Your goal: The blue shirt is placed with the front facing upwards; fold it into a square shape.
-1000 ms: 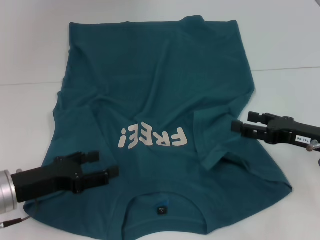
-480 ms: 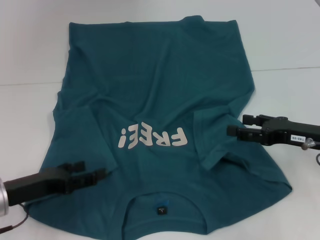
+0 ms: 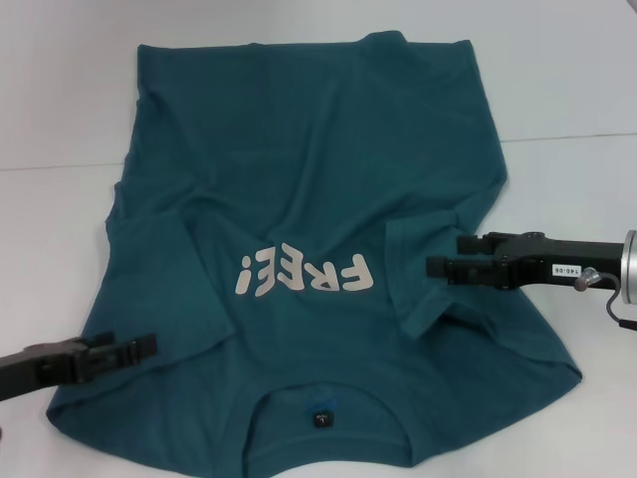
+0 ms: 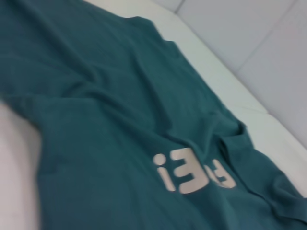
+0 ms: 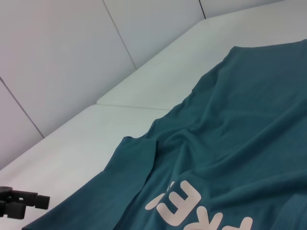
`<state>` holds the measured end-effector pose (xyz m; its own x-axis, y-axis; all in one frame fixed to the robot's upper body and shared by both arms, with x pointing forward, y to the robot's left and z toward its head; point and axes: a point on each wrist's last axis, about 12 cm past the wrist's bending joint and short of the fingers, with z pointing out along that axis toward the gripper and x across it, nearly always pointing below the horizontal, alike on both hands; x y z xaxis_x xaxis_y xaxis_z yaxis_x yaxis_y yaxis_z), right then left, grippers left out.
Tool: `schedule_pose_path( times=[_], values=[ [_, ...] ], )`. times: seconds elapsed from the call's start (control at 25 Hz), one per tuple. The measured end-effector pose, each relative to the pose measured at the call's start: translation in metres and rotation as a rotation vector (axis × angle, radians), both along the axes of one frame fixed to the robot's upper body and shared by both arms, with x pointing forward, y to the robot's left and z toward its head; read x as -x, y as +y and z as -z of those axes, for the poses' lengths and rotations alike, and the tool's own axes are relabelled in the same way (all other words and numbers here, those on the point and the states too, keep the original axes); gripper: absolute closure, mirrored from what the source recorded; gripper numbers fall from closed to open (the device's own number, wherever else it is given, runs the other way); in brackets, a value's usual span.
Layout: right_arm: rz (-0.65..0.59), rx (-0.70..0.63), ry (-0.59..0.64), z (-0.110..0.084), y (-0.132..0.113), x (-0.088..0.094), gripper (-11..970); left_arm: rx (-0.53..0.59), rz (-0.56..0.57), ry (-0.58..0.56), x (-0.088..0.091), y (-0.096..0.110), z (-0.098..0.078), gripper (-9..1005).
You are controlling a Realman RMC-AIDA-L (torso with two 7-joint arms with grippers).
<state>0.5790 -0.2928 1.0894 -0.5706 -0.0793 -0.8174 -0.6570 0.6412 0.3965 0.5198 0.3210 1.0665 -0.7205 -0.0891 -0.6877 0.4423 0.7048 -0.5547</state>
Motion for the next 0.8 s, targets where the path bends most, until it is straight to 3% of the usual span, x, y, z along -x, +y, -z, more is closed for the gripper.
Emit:
schedule_pose_path(
  times=[0.36, 0.8],
  values=[
    [0.024, 0.004, -0.003, 0.000, -0.003, -0.001, 93, -0.032, -0.119, 0.104, 0.005, 0.028, -0.004, 109],
    [0.030, 0.001, -0.005, 0.000, -0.004, -0.002, 109, -0.059, -0.144, 0.148, 0.003, 0.033, -0.002, 109]
  ],
)
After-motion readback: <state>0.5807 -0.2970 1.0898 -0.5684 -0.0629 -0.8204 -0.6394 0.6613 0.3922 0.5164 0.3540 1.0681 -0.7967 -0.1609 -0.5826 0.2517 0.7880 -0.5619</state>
